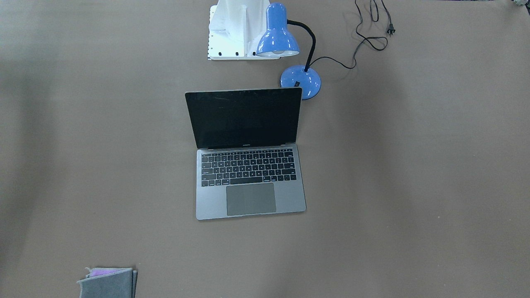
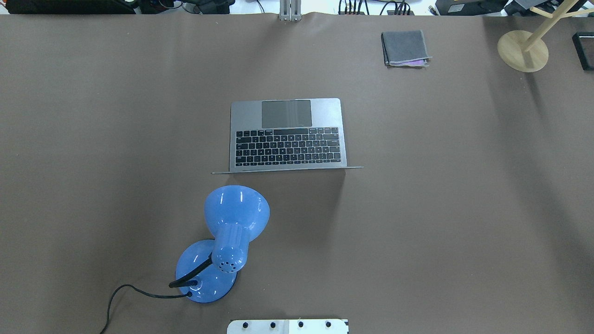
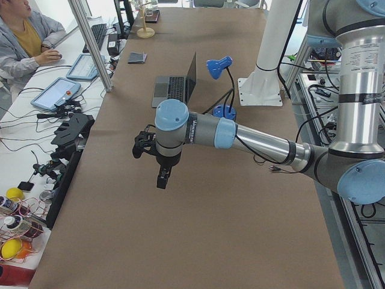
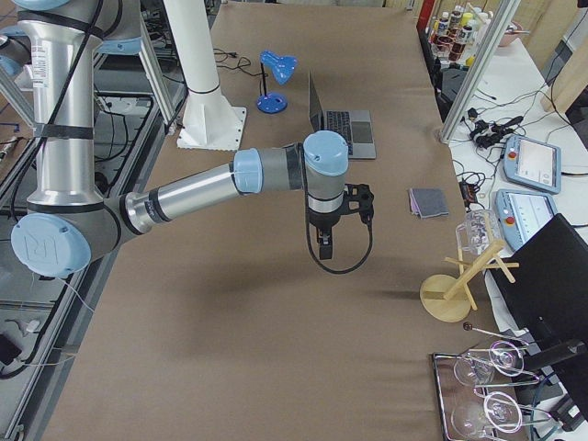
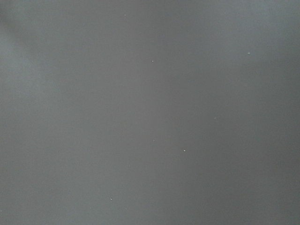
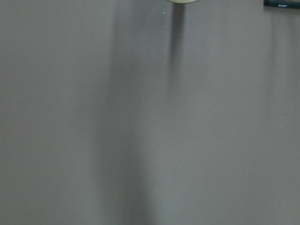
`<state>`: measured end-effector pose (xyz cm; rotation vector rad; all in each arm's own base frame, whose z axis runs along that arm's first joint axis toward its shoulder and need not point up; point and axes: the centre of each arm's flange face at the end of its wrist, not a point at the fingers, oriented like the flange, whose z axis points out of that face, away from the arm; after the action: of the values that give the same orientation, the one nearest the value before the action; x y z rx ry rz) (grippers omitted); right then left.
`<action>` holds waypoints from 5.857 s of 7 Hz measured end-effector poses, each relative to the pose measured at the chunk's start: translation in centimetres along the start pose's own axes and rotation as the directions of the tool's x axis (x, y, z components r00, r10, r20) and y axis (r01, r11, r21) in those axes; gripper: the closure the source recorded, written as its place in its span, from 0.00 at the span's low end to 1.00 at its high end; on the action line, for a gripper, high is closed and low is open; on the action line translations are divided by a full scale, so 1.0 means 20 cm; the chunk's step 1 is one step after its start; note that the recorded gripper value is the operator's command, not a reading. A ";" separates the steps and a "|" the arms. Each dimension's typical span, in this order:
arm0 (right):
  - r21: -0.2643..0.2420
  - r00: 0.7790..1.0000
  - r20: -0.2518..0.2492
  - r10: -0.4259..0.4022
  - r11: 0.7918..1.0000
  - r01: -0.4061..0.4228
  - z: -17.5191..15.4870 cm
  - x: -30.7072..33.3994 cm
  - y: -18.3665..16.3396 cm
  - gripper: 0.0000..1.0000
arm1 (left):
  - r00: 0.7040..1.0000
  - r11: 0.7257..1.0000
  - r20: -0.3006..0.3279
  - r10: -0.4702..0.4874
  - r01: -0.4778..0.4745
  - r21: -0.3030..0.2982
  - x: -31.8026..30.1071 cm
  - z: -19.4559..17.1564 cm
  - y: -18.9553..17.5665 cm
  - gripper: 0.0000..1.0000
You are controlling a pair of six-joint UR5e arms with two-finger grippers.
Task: Close laptop
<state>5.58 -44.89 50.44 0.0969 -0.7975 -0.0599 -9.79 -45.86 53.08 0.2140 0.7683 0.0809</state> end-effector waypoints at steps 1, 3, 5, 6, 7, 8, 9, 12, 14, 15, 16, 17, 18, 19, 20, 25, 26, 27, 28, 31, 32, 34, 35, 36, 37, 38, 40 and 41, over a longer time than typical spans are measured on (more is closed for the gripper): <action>0.001 1.000 0.000 0.002 1.000 -0.002 0.00 0.00 0.00 0.00 | 1.000 1.000 -0.001 -0.001 0.001 0.000 0.00 0.00 0.00 0.02; 0.002 1.000 -0.001 0.003 1.000 -0.003 0.00 0.00 0.01 0.00 | 1.000 1.000 -0.003 -0.002 0.002 0.001 0.00 0.00 0.00 0.03; 0.003 1.000 -0.001 0.004 1.000 -0.004 0.00 0.00 0.01 0.00 | 1.000 1.000 -0.005 -0.004 0.004 0.000 0.00 0.00 0.00 0.02; 0.005 1.000 -0.001 0.007 1.000 -0.007 -0.01 0.00 0.01 0.00 | 1.000 1.000 -0.005 -0.011 0.011 0.001 0.01 0.00 0.00 0.02; 0.009 1.000 0.001 0.010 1.000 -0.010 -0.01 -0.01 0.00 0.00 | 1.000 1.000 -0.005 -0.022 0.022 0.006 0.02 -0.01 0.00 0.02; 0.016 1.000 0.008 0.019 1.000 -0.019 -0.03 -0.05 0.00 0.00 | 0.999 0.999 -0.012 -0.045 0.045 0.018 0.06 -0.04 -0.01 0.03; 0.022 0.999 0.016 0.043 0.999 -0.043 -0.04 -0.16 -0.01 0.06 | 0.996 0.996 -0.029 -0.089 0.090 0.027 0.16 -0.06 -0.04 0.16; 0.022 0.996 0.062 0.067 0.997 -0.068 -0.02 -0.68 0.00 1.00 | 0.982 0.985 -0.083 -0.172 0.172 -0.016 0.74 -0.03 -0.07 1.00; 0.014 0.989 0.123 0.086 0.996 -0.089 0.03 -1.05 0.02 1.00 | 0.968 0.977 -0.135 -0.211 0.204 -0.061 1.22 -0.02 -0.06 1.00; -0.001 0.982 0.158 0.106 0.994 -0.107 0.05 -1.27 0.03 1.00 | 0.957 0.970 -0.165 -0.238 0.225 -0.091 1.49 0.00 -0.08 1.00; -0.022 0.973 0.188 0.133 0.991 -0.131 0.06 -1.51 0.07 1.00 | 0.948 0.963 -0.185 -0.261 0.241 -0.122 1.74 0.03 -0.07 1.00; -0.042 0.965 0.208 0.160 0.987 -0.154 0.07 -1.75 0.13 1.00 | 0.938 0.955 -0.203 -0.282 0.255 -0.151 1.99 0.04 -0.04 1.00; -0.054 0.959 0.216 0.183 0.983 -0.175 0.12 -1.98 0.20 1.00 | 0.931 0.950 -0.217 -0.294 0.259 -0.176 2.22 0.07 -0.02 1.00; -0.052 0.956 0.220 0.193 0.981 -0.186 0.18 -2.23 0.29 1.00 | 0.930 0.948 -0.220 -0.295 0.257 -0.185 2.43 0.12 0.01 1.00; -0.047 0.957 0.220 0.190 0.982 -0.184 0.25 -2.42 0.35 1.00 | 0.931 0.949 -0.217 -0.292 0.253 -0.190 2.58 0.17 0.01 1.00; -0.037 0.968 0.172 0.182 0.983 -0.178 0.51 -2.70 0.28 1.00 | 0.945 0.948 -0.174 -0.278 0.240 -0.210 2.92 0.42 -0.05 1.00; -0.033 0.969 0.167 0.182 0.983 -0.179 0.53 -2.73 0.25 1.00 | 0.947 0.948 -0.165 -0.275 0.239 -0.209 2.96 0.47 -0.06 1.00; -0.027 0.969 0.165 0.182 0.983 -0.180 0.54 -2.75 0.23 1.00 | 0.948 0.948 -0.161 -0.274 0.239 -0.210 2.99 0.49 -0.06 1.00; -0.021 0.969 0.164 0.182 0.983 -0.181 0.54 -2.75 0.21 1.00 | 0.947 0.947 -0.161 -0.278 0.242 -0.213 3.01 0.50 -0.06 1.00; -0.012 0.969 0.159 0.189 0.982 -0.190 0.54 -2.74 0.18 1.00 | 0.946 0.945 -0.163 -0.279 0.241 -0.222 3.07 0.51 -0.04 1.00; -0.008 0.969 0.156 0.192 0.981 -0.193 0.55 -2.74 0.15 1.00 | 0.947 0.946 -0.167 -0.275 0.236 -0.221 3.08 0.50 -0.05 1.00; 0.004 0.968 0.151 0.200 0.979 -0.203 0.56 -2.77 0.07 1.00 | 0.947 0.954 -0.183 -0.263 0.227 -0.195 3.11 0.52 -0.09 1.00; 0.016 0.967 0.152 0.203 0.978 -0.207 0.54 -2.77 0.02 1.00 | 0.947 0.958 -0.186 -0.261 0.229 -0.175 3.10 0.54 -0.12 1.00; 0.029 0.966 0.155 0.207 0.977 -0.213 0.52 -2.77 -0.04 1.00 | 0.947 0.960 -0.186 -0.261 0.234 -0.154 3.09 0.53 -0.16 1.00; 0.038 0.965 0.156 0.210 0.975 -0.218 0.50 -2.79 -0.09 1.00 | 0.947 0.962 -0.184 -0.262 0.240 -0.130 3.07 0.53 -0.21 1.00; 0.046 0.964 0.152 0.216 0.973 -0.225 0.50 -2.80 -0.16 1.00 | 0.946 0.962 -0.184 -0.268 0.252 -0.105 3.06 0.52 -0.28 1.00; 0.065 0.965 0.133 0.226 0.969 -0.236 0.51 -2.80 -0.31 1.00 | 0.939 0.960 -0.199 -0.281 0.274 -0.061 3.01 0.54 -0.43 1.00; 0.074 0.966 0.123 0.229 0.968 -0.239 0.54 -2.80 -0.38 1.00 | 0.936 0.958 -0.205 -0.286 0.283 -0.046 2.99 0.59 -0.51 1.00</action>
<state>-41.25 -48.18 17.31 0.0825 -0.9205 0.1955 41.31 -48.67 18.35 0.0774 1.0017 -0.1681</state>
